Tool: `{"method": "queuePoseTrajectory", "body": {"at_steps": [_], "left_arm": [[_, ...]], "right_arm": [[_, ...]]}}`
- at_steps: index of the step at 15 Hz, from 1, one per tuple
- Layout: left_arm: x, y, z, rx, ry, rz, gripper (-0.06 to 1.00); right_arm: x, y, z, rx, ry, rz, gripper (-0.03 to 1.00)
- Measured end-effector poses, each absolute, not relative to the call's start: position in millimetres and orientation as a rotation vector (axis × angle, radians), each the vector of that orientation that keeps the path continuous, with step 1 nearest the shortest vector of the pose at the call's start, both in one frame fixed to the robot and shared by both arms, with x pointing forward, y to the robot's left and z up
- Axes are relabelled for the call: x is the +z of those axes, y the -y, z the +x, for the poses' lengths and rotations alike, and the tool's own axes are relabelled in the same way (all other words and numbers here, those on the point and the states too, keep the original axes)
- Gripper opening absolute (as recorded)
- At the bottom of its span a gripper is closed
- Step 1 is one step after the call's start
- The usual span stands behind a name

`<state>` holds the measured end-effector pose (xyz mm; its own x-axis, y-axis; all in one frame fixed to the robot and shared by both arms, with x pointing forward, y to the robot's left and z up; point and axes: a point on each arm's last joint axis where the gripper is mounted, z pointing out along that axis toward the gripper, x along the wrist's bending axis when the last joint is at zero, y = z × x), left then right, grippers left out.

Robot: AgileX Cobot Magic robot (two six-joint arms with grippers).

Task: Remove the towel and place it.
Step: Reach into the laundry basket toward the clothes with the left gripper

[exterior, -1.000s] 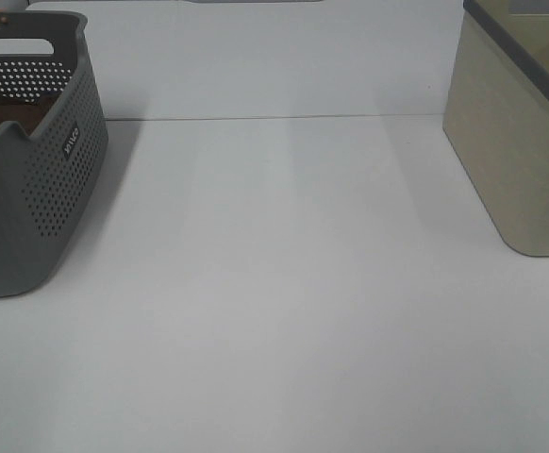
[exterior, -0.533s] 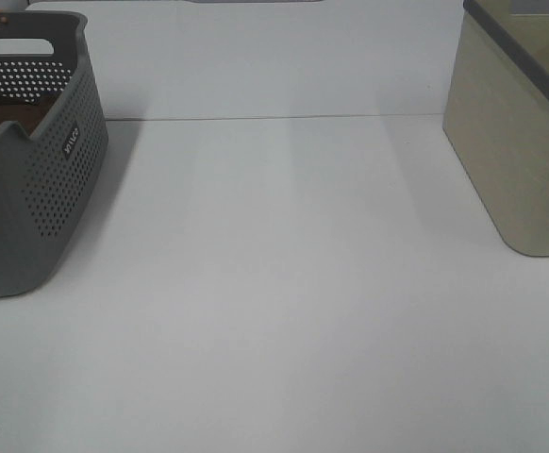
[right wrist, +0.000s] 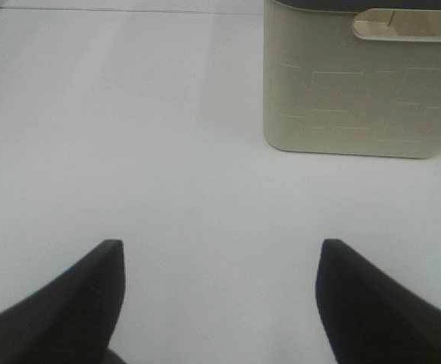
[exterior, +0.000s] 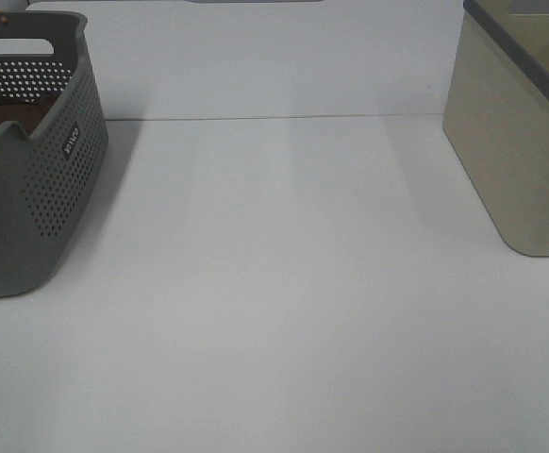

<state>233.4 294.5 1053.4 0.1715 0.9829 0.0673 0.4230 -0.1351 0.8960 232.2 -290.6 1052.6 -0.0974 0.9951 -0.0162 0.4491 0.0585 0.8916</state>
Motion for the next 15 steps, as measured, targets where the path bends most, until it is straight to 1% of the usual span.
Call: {"method": "queuePoseTrajectory", "body": {"at_steps": [15], "left_arm": [[1053.4, -294.5, 233.4, 0.922, -1.355, 1.682, 0.80]], "right_arm": [[1052.6, 290.6, 232.2, 0.989, -1.637, 1.470, 0.68]]}}
